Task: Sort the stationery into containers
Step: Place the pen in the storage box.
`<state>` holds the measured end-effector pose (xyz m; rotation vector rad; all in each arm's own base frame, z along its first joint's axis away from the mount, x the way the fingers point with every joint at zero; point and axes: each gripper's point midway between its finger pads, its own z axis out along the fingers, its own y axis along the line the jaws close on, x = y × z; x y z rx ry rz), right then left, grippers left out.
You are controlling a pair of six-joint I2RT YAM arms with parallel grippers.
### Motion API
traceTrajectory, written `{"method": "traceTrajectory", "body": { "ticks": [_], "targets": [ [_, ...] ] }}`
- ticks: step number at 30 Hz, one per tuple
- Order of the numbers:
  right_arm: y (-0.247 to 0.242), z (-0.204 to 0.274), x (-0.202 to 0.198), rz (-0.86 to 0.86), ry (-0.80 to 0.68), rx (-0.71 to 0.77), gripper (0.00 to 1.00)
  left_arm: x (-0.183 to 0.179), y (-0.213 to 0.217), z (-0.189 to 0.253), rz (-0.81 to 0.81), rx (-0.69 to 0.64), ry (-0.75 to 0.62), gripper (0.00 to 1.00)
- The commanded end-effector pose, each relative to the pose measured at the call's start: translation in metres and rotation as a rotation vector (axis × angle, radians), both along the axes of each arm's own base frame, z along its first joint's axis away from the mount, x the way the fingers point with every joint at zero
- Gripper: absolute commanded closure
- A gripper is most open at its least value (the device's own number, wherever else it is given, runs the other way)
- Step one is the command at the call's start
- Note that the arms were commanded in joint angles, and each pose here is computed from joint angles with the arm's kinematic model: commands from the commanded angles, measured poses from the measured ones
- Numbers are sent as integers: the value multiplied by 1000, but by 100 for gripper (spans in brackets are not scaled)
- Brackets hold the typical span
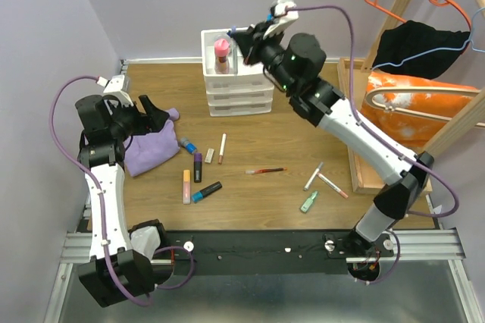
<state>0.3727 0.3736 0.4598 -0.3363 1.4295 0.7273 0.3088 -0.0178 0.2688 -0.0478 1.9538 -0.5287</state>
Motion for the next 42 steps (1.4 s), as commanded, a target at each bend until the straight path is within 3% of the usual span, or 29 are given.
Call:
{"method": "traceTrajectory", "body": {
  "ticks": [1, 5, 8, 17, 28, 37, 42],
  "targets": [
    [-51, 41, 89, -273, -219, 66, 99, 4, -15, 19, -132, 34, -105, 15],
    [-84, 65, 131, -418, -360, 106, 99, 3, -16, 10, -135, 37, -88, 15],
    [-94, 55, 158, -489, -421, 74, 100, 4, -15, 5, -119, 17, -72, 15],
    [-104, 13, 218, -565, -406, 14, 100, 12, -12, 0, -96, 0, -57, 15],
    [-98, -49, 245, -558, -303, -42, 100, 19, -6, -5, -83, 16, -37, 14],
    [-93, -75, 248, -536, -232, -58, 99, 13, 6, -37, -35, 91, 53, 13],
    [-92, -75, 241, -513, -208, -68, 81, 14, 4, -53, -118, 167, 102, 13]
  ]
}}
